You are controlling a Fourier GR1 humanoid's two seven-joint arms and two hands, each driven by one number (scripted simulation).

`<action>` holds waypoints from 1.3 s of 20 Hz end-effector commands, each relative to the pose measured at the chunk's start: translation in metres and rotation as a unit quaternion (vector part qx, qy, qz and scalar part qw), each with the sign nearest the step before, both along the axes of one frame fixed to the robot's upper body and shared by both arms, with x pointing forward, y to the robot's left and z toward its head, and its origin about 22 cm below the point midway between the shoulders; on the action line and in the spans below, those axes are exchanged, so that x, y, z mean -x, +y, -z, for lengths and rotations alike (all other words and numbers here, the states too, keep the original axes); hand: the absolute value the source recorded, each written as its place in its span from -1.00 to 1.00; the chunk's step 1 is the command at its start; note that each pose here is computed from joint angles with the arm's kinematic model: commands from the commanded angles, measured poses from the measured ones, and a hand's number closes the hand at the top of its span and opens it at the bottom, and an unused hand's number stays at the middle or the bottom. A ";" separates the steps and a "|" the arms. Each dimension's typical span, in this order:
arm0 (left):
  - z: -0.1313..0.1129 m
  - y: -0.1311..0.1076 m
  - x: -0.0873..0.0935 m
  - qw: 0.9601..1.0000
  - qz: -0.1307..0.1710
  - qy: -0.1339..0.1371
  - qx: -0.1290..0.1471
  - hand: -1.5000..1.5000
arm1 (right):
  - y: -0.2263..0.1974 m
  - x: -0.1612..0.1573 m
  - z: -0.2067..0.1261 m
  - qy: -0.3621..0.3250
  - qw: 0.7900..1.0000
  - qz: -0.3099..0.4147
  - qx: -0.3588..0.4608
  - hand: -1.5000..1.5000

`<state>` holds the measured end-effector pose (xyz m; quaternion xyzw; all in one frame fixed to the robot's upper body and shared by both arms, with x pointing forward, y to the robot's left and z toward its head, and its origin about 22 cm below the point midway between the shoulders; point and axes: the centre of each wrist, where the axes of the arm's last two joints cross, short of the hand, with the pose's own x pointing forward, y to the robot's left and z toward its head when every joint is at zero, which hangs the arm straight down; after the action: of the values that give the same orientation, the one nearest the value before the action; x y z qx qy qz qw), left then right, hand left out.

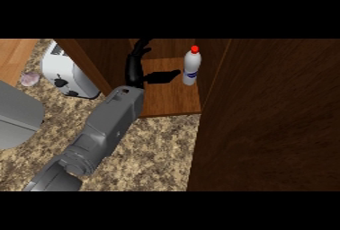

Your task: Pick up the bottled water, place it into the cabinet and close the cabinet

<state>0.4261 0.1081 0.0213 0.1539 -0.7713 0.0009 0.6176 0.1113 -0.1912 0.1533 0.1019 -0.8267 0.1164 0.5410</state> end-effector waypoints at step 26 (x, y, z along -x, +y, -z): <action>-0.033 -0.034 0.003 0.958 0.218 -0.056 0.181 -1.00 | -0.008 0.009 -0.010 -0.007 1.000 -0.005 0.001 -1.00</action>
<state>0.4271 0.0830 0.0453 -0.0936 -0.8112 0.0055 0.5772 0.1115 -0.1963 0.1504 0.0961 -0.8283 0.1159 0.5397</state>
